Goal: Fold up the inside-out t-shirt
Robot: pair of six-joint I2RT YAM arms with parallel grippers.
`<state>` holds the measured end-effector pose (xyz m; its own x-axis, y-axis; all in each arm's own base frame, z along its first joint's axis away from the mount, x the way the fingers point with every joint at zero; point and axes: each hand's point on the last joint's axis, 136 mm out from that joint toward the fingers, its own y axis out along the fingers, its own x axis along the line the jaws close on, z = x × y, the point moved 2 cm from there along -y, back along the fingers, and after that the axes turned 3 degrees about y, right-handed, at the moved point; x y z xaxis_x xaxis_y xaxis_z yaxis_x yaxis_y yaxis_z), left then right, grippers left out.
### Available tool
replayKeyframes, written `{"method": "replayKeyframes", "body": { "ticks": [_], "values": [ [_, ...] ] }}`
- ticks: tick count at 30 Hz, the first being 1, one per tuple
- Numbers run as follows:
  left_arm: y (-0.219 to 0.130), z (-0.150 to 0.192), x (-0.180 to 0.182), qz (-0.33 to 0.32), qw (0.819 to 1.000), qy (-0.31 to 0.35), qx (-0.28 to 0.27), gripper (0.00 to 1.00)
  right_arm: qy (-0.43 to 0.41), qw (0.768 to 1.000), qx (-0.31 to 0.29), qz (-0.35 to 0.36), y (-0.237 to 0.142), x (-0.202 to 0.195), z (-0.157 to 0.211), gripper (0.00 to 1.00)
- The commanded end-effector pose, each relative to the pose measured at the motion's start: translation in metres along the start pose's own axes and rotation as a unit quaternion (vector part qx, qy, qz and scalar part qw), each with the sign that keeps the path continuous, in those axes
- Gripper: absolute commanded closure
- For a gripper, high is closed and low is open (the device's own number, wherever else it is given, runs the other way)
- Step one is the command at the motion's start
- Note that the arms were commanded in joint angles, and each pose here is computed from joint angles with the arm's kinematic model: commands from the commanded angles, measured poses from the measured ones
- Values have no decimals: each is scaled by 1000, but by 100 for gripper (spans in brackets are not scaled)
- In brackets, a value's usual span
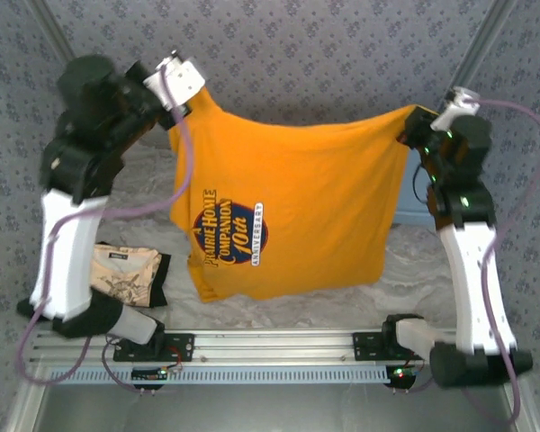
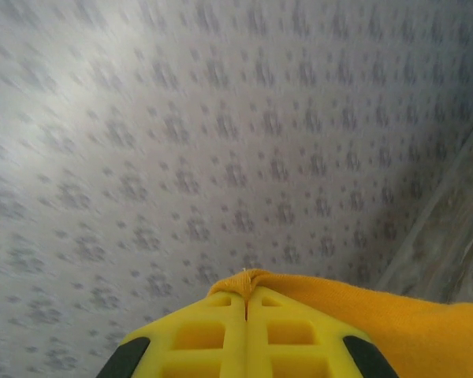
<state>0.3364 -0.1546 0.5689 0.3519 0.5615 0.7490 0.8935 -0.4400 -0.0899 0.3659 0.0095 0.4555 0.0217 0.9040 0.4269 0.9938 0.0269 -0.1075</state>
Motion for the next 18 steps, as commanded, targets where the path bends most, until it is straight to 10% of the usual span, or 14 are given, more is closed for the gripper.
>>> {"method": "replayKeyframes", "body": {
  "ticks": [1, 9, 18],
  "values": [
    [31, 12, 17, -5, 1000, 0, -2, 100, -6, 999, -32, -6, 35, 9, -24, 100],
    [76, 28, 66, -84, 996, 20, -1, 100, -27, 998, -44, 23, 89, 8, -67, 100],
    [10, -20, 46, -44, 996, 60, -46, 100, -28, 996, -90, 1, 5, 27, -93, 100]
  ]
}}
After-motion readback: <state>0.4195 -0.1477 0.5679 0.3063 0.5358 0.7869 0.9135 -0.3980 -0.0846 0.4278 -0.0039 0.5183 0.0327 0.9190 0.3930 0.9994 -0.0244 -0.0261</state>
